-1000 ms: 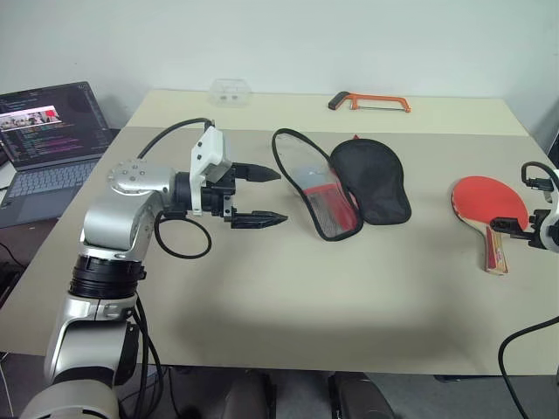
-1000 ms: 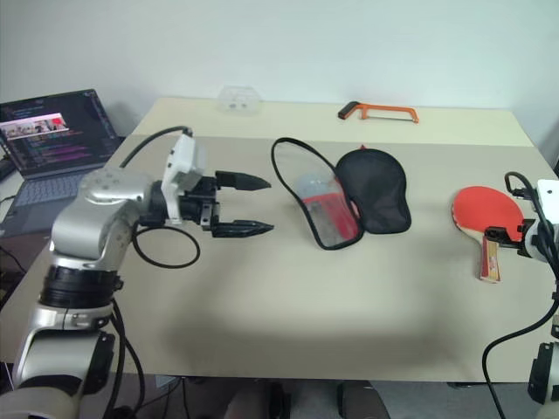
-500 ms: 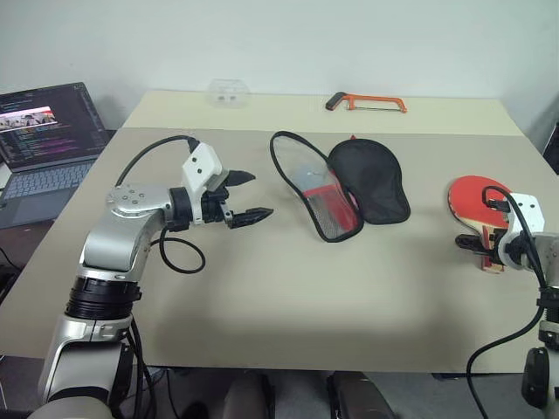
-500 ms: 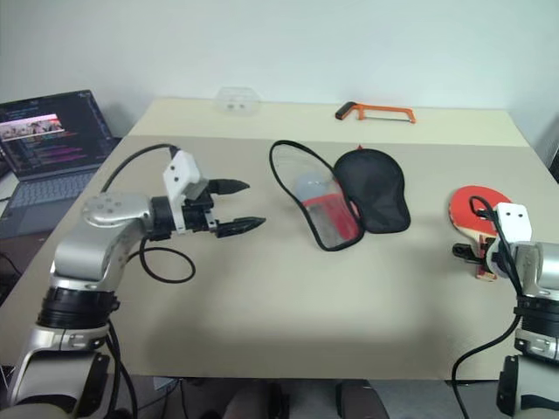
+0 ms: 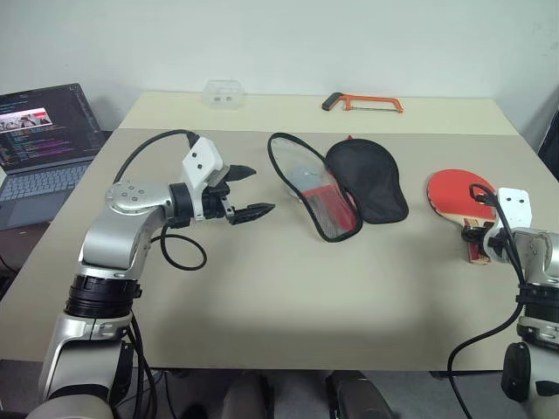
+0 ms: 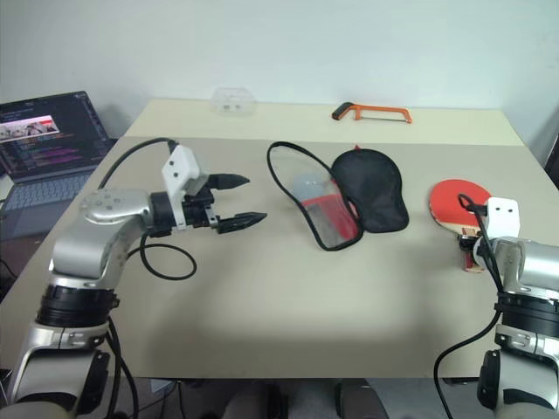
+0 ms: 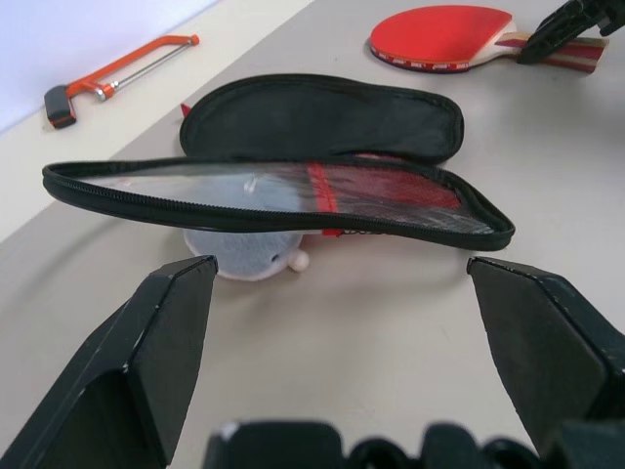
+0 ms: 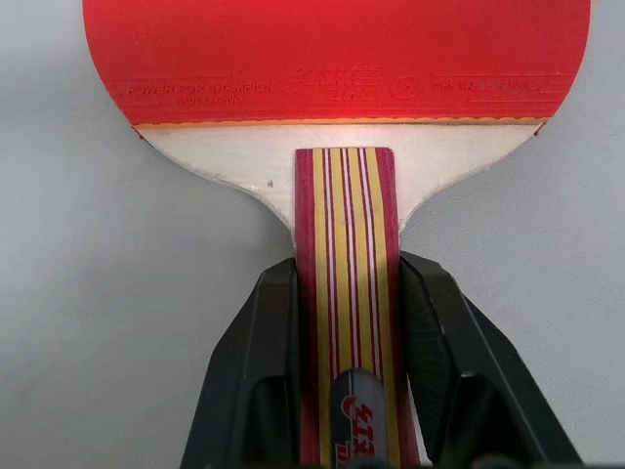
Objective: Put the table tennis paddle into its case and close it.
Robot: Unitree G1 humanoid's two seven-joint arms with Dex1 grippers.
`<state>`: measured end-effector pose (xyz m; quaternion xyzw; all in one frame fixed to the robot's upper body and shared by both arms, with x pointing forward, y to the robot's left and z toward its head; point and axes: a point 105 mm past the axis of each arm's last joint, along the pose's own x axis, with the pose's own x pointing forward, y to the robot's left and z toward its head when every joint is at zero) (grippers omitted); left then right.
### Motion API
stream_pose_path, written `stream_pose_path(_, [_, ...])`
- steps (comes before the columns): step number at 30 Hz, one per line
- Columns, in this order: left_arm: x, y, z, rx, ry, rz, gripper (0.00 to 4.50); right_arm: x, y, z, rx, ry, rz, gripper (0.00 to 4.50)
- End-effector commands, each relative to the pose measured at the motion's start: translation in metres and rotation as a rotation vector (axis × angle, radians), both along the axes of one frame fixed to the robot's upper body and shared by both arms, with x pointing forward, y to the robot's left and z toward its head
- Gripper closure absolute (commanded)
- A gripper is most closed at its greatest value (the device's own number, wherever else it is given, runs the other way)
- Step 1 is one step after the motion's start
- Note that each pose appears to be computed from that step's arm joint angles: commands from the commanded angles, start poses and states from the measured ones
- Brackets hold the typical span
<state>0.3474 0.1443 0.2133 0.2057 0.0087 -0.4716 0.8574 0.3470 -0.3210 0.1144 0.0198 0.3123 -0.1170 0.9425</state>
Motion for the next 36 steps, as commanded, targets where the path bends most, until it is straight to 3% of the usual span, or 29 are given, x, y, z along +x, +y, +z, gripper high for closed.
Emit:
stream_pose_path(1, [0.0,0.005,0.015,0.012,-0.059,0.001,0.0,0.006,-0.004,0.03,-0.048,-0.106,-0.038,3.44])
stream_pose_path(10, [-0.002,0.011,0.014,0.021,-0.058,0.016,0.0,0.012,-0.012,0.094,-0.12,-0.265,-0.165,3.44])
stream_pose_path(17, [-0.003,0.014,0.012,0.028,-0.055,0.027,0.0,0.042,0.056,0.127,-0.084,-0.356,0.065,3.44])
stream_pose_path(24, [-0.007,0.011,0.01,0.026,-0.05,0.026,0.0,0.082,0.124,0.116,-0.062,-0.357,0.291,3.44])
stream_pose_path(36, [-0.016,0.021,0.009,0.034,-0.045,0.075,0.0,0.102,0.157,0.087,-0.055,-0.276,0.467,3.44])
